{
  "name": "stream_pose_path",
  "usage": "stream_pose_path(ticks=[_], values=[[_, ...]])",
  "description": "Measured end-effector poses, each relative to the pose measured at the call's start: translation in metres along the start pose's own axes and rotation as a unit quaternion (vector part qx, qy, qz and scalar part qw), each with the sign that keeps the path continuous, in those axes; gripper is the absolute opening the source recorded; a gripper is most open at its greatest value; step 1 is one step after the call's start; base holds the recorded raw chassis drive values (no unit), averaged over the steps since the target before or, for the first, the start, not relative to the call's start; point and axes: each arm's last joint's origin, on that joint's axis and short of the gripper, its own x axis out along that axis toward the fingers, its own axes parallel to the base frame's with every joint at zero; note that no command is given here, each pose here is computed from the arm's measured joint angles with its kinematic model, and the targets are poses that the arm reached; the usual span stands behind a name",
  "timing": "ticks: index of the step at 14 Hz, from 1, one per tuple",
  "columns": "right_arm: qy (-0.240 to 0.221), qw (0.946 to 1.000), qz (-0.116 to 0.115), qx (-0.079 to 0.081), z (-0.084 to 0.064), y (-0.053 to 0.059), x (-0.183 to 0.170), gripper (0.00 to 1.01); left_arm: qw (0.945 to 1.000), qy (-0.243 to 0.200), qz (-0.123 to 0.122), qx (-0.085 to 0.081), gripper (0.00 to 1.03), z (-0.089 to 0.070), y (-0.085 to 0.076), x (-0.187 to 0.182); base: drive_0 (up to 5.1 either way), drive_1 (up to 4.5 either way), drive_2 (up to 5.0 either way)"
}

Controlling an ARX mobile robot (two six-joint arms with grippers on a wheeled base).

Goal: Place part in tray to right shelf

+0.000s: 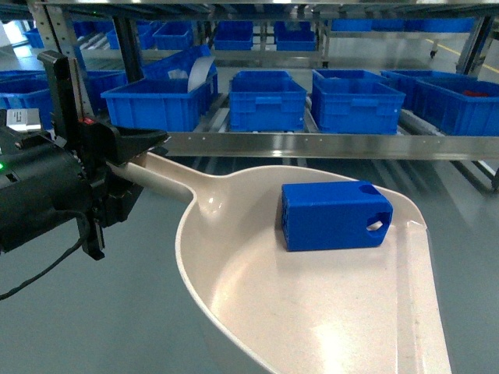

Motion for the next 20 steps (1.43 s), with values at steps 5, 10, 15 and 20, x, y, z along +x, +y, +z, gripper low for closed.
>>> stream_pose_path(ticks=[5, 10, 15, 20], values=[[0.000, 1.0000, 0.000, 0.000, 0.0000, 0.0000, 0.0000, 0.98, 1.0000, 0.001, 0.000, 0.001, 0.13, 0.0000, -0.0002, 0.0000, 0.0, 0.00, 0.0], [0.001, 1.0000, 0.000, 0.000, -0.0002, 0.0000, 0.0000, 0.98, 1.0000, 0.001, 0.001, 0.002, 0.13, -0.0001, 0.0004, -0.0001, 0.0, 0.00, 0.0], [0.001, 1.0000, 0.000, 0.000, -0.0001, 0.0000, 0.0000, 0.98, 1.0000, 0.001, 0.000, 0.002, 0.13, -0.0001, 0.0001, -0.0001, 0.0, 0.00, 0.0], [0.001, 1.0000, 0.000, 0.000, -0.0001, 0.0000, 0.0000, 0.98, 1.0000, 0.001, 0.000, 0.002, 0.13, -0.0001, 0.0001, -0.0001, 0.0, 0.00, 0.0]])
